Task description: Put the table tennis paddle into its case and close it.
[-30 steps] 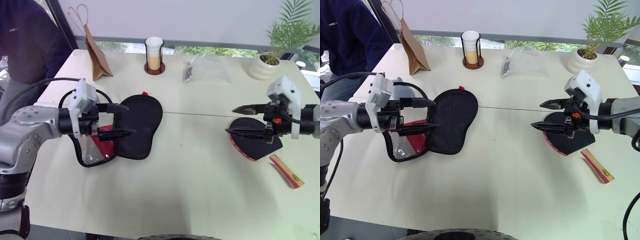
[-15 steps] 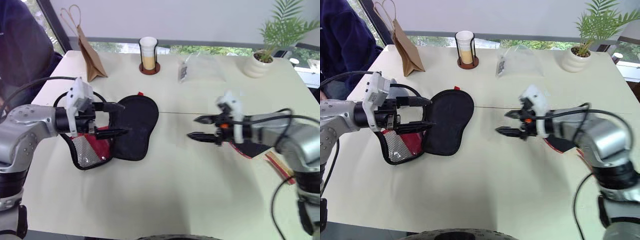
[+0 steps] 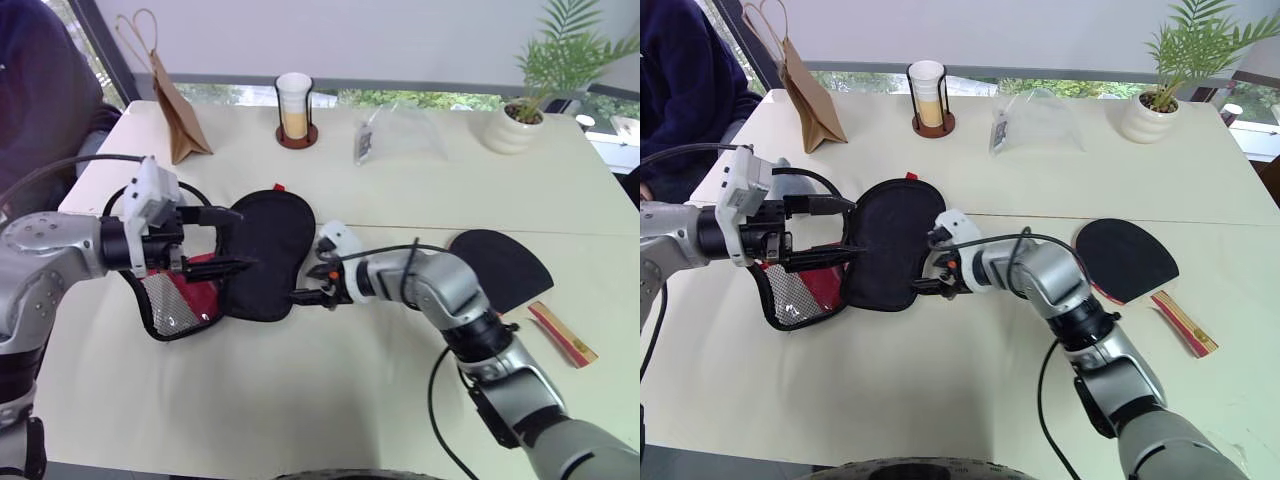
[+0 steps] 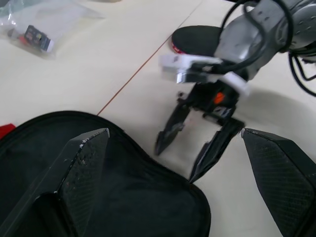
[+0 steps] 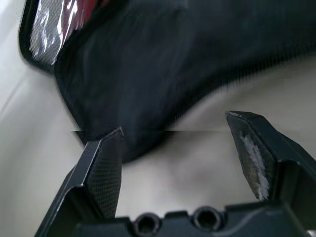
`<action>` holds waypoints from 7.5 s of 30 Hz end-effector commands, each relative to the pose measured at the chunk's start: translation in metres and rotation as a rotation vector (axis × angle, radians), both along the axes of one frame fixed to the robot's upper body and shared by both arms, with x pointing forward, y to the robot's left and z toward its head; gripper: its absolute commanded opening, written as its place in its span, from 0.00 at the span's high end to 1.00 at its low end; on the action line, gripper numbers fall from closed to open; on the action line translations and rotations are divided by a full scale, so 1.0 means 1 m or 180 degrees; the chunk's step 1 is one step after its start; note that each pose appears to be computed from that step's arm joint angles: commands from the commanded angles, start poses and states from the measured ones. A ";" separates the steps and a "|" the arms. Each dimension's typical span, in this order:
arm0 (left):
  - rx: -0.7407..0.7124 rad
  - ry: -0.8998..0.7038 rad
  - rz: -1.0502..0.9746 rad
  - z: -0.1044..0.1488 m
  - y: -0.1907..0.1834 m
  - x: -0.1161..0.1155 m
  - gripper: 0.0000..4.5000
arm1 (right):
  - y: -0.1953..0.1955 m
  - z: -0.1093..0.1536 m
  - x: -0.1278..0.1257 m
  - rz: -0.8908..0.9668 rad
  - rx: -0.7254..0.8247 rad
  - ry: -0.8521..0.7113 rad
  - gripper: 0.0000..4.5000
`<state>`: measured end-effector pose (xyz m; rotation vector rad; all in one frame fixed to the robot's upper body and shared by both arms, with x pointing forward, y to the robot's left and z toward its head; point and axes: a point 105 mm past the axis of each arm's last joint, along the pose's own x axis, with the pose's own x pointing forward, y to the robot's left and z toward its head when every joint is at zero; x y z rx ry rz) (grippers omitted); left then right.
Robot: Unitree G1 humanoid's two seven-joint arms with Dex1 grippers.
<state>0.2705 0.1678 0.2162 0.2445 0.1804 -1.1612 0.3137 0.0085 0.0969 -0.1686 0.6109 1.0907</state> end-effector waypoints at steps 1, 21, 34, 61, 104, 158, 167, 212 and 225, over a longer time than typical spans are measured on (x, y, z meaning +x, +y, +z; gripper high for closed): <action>0.0018 -0.0168 0.0007 0.012 0.001 -0.005 0.00 | 0.010 -0.006 0.004 0.0033 -0.0111 -0.0076 0.20; 0.0018 -0.0242 0.0118 0.012 0.002 -0.006 0.00 | -0.009 -0.022 0.005 0.0241 -0.0611 -0.0479 0.98; -0.0001 -0.0289 0.0043 0.010 -0.005 0.000 0.00 | -0.139 0.017 -0.024 0.0922 -0.0965 -0.0535 0.98; -0.0017 -0.0248 -0.0122 0.002 -0.014 0.003 0.00 | -0.244 0.049 -0.003 0.0439 -0.1312 -0.0636 0.21; -0.0170 -0.0188 -0.0783 -0.004 -0.055 0.011 0.00 | -0.373 0.012 -0.081 -0.1738 -0.1395 -0.0041 0.82; -0.0154 -0.0231 -0.0799 -0.010 -0.056 0.017 0.00 | -0.176 0.027 -0.047 -0.1597 -0.0820 -0.0180 0.19; 0.0373 -0.0251 -0.0338 0.002 0.011 0.021 0.00 | -0.163 0.077 -0.042 -0.1226 -0.0239 -0.0481 0.02; -0.0215 -0.0510 -0.1339 -0.039 -0.164 0.090 0.00 | -0.243 0.083 -0.036 -0.1317 -0.0282 -0.0318 0.02; -0.0375 -0.0464 -0.1018 -0.002 -0.085 0.047 0.00 | -0.234 0.024 -0.017 -0.1013 -0.0215 0.0284 0.02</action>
